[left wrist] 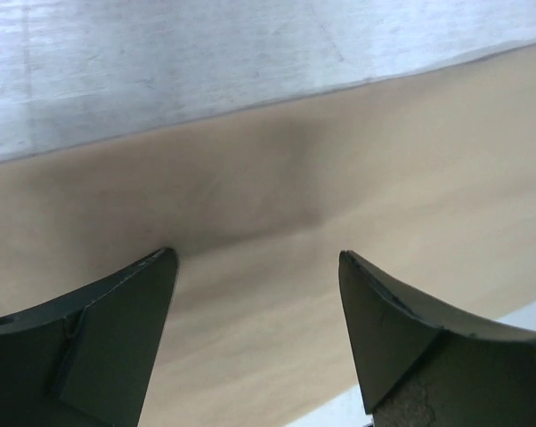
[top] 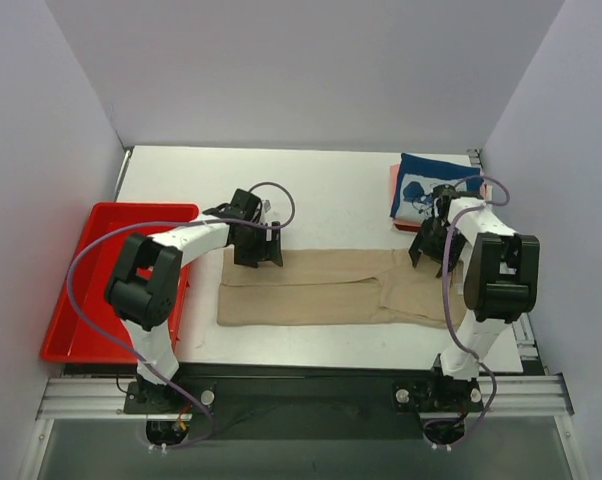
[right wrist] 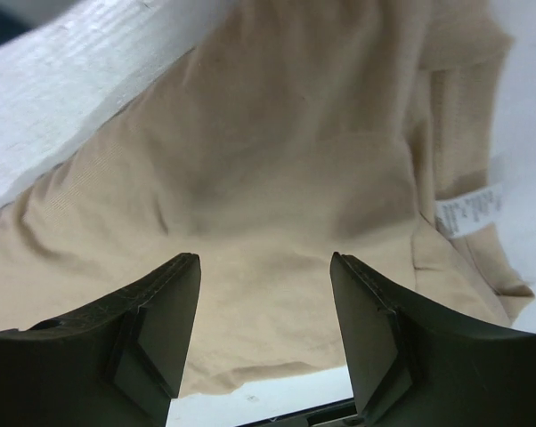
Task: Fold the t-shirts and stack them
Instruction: Rotate the tshirt 90 degrees
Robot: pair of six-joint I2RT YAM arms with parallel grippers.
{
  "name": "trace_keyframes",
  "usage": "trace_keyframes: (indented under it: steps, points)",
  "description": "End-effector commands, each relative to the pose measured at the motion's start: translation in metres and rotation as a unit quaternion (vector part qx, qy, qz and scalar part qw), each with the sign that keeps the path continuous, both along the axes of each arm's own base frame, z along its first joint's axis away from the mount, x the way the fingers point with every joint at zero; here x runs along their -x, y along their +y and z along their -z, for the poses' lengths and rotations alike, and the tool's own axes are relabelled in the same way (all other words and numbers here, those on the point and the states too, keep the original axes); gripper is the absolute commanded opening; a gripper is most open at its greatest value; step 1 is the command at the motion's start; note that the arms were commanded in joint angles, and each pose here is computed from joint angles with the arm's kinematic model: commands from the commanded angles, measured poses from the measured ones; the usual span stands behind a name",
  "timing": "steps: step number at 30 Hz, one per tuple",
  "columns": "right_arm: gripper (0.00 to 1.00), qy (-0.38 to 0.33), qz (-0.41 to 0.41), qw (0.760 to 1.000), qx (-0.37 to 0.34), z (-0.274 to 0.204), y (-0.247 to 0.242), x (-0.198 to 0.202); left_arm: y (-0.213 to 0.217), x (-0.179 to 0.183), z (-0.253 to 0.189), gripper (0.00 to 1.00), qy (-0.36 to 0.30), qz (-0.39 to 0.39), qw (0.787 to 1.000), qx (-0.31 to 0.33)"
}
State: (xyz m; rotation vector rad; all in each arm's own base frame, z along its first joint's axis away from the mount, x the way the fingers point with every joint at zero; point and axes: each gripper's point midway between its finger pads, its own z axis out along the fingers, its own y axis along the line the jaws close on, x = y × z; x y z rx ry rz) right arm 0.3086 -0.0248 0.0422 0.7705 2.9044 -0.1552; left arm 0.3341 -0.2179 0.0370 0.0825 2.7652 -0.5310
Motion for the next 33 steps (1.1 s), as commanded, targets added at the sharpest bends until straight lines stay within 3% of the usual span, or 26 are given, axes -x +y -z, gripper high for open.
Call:
trace_keyframes:
  steps: [1, 9, 15, 28, 33]
  points:
    - [0.61, 0.039, -0.005, 0.999, 0.014, 0.013, 0.002, 0.005, -0.005, -0.006, 0.010, 0.86, -0.008, 0.008, 1.000, -0.002]
    - [0.60, 0.078, -0.053, 0.995, 0.014, 0.040, 0.039, 0.004, 0.050, 0.053, 0.032, 0.86, 0.048, -0.025, 0.994, -0.097]
    - [0.56, 0.064, -0.082, 0.994, -0.015, 0.035, 0.079, -0.008, 0.075, 0.096, 0.025, 0.86, 0.077, -0.060, 0.988, -0.121]
    - [0.56, 0.052, -0.164, 0.983, -0.060, 0.038, 0.175, -0.041, 0.084, 0.111, -0.004, 0.86, 0.080, -0.069, 0.987, -0.123]
    - [0.57, 0.014, -0.173, 0.982, -0.075, 0.029, 0.205, -0.083, 0.088, 0.121, -0.008, 0.86, 0.088, -0.067, 0.985, -0.128]
